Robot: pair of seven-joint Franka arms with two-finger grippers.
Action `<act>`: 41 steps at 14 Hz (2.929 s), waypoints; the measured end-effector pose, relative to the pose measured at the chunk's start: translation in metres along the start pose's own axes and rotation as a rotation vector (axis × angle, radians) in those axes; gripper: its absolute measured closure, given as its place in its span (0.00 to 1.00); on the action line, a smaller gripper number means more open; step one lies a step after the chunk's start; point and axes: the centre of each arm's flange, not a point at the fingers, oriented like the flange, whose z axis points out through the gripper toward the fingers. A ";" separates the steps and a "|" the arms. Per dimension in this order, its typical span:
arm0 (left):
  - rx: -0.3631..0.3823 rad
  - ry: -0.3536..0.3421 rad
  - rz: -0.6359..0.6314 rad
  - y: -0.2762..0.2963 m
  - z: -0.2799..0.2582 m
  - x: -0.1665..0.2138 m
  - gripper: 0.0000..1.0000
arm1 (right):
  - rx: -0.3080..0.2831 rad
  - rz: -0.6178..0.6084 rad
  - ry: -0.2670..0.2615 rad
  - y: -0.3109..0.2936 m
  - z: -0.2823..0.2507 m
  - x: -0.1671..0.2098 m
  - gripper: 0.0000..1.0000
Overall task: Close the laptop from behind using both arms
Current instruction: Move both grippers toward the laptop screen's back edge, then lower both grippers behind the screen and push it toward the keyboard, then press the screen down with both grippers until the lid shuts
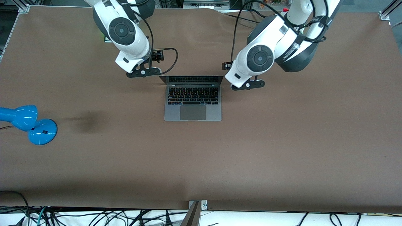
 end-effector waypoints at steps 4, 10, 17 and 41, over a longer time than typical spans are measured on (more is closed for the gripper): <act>-0.007 -0.046 -0.060 0.025 0.026 0.001 0.21 | 0.016 -0.003 -0.015 -0.033 0.027 0.000 0.81; -0.013 -0.052 -0.092 0.059 0.055 -0.004 0.86 | 0.066 0.002 0.024 -0.041 0.042 0.021 0.99; -0.044 -0.085 -0.110 0.065 0.064 0.030 0.99 | 0.099 0.036 0.061 -0.026 0.029 0.041 0.99; -0.117 -0.041 -0.206 0.054 0.088 0.130 0.99 | 0.093 0.035 0.119 -0.003 0.055 0.144 0.99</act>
